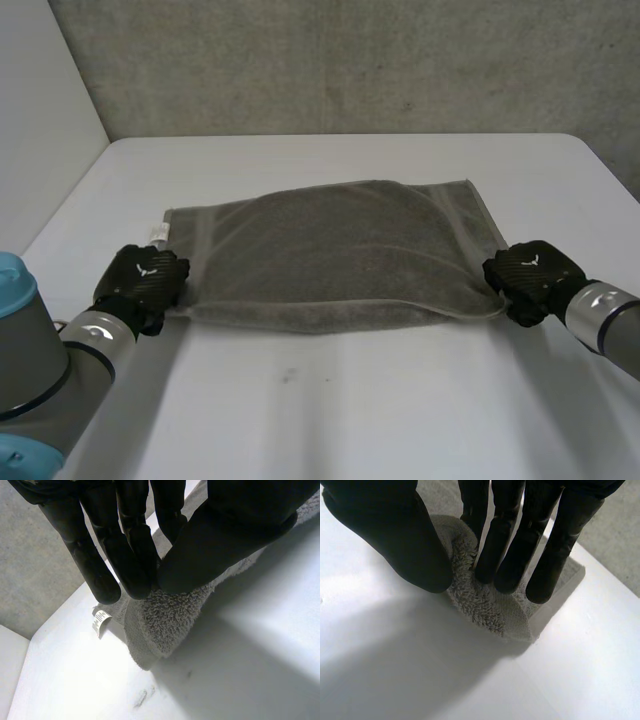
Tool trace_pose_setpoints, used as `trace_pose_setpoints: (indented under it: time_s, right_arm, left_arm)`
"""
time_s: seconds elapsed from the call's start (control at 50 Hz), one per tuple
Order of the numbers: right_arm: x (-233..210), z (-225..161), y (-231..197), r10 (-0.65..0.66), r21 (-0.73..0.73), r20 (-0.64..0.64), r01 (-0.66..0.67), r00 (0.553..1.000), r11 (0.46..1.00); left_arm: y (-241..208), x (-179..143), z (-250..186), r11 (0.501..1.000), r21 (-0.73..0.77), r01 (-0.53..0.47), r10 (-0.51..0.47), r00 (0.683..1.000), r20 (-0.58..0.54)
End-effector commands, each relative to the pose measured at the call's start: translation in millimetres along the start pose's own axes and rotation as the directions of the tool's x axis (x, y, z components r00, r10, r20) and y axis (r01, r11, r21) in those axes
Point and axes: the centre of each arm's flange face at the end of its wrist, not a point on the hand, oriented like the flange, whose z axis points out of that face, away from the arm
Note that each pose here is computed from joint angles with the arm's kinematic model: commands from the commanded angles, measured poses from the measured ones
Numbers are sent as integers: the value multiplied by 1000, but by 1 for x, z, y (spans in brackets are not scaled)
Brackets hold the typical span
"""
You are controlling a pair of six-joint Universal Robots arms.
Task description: Fold the towel.
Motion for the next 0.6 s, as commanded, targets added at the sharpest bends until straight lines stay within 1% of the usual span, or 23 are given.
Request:
trace_pose_setpoints:
  time_s: [0.02,0.16,0.2,0.22,0.26,0.28,0.3,0.32,0.34,0.36,0.38,0.42,0.46,0.52,0.6]
  right_arm:
    - [12,-10,2,16,26,-19,-16,1000,1000]
    - [21,-21,5,39,0,-50,-39,998,999]
    - [26,-37,-1,35,-25,-68,-36,997,999]
    - [26,-38,-1,35,-25,-68,-36,997,999]
    - [37,-58,-3,25,-84,-84,-32,996,996]
    - [37,-58,-3,25,-85,-84,-32,996,996]
    - [41,-69,-5,24,-117,-89,-34,996,993]
    - [43,-80,-7,20,-148,-79,-32,997,988]
    - [43,-80,-7,20,-149,-79,-32,997,988]
    - [43,-90,-12,9,-175,-70,-22,997,984]
    - [43,-90,-12,9,-175,-70,-21,997,984]
    - [40,-104,-21,-17,-210,-31,10,999,978]
    - [39,-108,-24,-24,-215,-21,19,1000,977]
    - [43,-106,-31,-51,-172,-30,45,998,984]
    - [54,-98,-38,-80,-112,-72,72,994,991]
  left_arm:
    - [-8,-7,-11,1000,-6,4,-4,1000,9]
    - [-12,-9,-24,1000,-16,6,-6,1000,6]
    - [-16,-13,-35,1000,-25,8,-7,1000,9]
    - [-16,-13,-35,1000,-25,8,-7,1000,10]
    - [-22,-21,-50,999,-47,11,-10,1000,18]
    - [-22,-21,-50,999,-47,11,-10,1000,18]
    - [-25,-23,-58,998,-60,15,-14,1000,17]
    - [-25,-23,-58,998,-61,15,-14,1000,17]
    - [-29,-24,-67,998,-68,14,-13,1000,11]
    - [-33,-25,-76,997,-78,13,-13,1000,2]
    - [-33,-25,-76,997,-78,13,-13,1000,2]
    - [-38,-24,-88,996,-90,14,-16,1000,-23]
    - [-39,-21,-90,996,-85,15,-18,999,-43]
    - [-41,-18,-89,998,-66,16,-21,997,-73]
    - [-40,-20,-78,999,-39,22,-24,997,-67]
